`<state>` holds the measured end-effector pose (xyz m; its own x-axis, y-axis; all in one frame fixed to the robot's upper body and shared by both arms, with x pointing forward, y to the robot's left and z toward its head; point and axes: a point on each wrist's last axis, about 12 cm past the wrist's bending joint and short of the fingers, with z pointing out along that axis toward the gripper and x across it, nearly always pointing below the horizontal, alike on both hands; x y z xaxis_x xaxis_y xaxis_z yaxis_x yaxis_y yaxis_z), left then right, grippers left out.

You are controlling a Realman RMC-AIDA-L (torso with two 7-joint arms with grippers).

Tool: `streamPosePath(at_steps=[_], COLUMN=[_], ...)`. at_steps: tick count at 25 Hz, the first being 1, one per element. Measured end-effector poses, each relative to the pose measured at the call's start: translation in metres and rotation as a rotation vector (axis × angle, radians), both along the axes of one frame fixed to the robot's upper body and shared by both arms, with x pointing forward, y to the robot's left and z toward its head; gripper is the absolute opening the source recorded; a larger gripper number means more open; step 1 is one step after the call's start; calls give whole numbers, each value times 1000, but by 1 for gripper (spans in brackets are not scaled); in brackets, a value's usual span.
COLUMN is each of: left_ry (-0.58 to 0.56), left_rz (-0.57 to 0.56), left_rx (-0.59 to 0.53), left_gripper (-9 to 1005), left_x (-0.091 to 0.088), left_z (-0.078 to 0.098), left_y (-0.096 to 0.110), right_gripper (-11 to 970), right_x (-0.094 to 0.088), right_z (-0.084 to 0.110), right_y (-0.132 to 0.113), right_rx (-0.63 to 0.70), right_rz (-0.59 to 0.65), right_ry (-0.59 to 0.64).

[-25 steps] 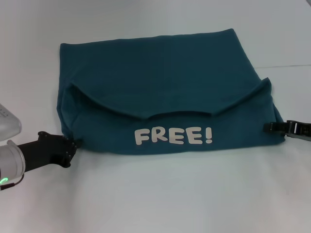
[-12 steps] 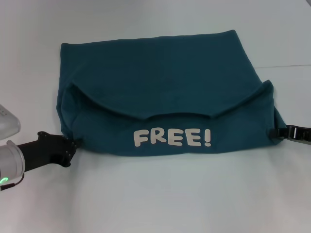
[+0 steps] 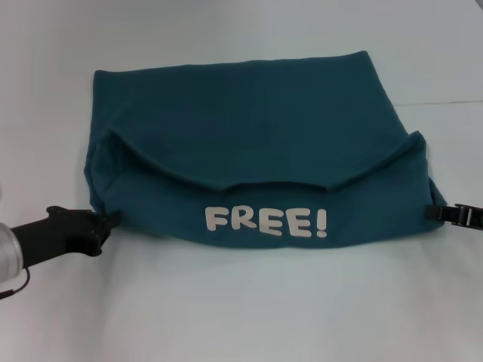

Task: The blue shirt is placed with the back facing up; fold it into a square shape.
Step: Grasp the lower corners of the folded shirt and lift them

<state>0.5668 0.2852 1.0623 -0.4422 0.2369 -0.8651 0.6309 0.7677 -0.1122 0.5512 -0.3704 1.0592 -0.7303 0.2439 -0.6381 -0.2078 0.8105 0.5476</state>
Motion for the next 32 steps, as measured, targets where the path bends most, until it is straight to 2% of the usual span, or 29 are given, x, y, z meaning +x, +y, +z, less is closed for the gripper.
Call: streamPosePath(at_steps=[1,2,6,10,22,32], left_ry=[6,8,28,52,105,111], left_rz=[1,3,13,22,-26,-41], left_rx=[-32,-68,-202,-283,-400,-463], left_gripper=[2,2,2,2,2,2], left_x=[-3,-6,-18,-29,-55,-83], left_z=[3,6,15,17,16,17], left_y=[2,5,16,23,29,43], right_gripper=[32,32,32,31,31,31], right_x=[-10,-10,-31,-49,-92,-138], right_z=[-2,-2,-4,-3,8,-2], right_y=[-4,-4,-16,-24,-38,-40], right_rx=[23,23,45,71,87,102], right_rz=[0,0,-8,-7,19,-1], right_ry=[-35,-35,-104,-150,-254,-295])
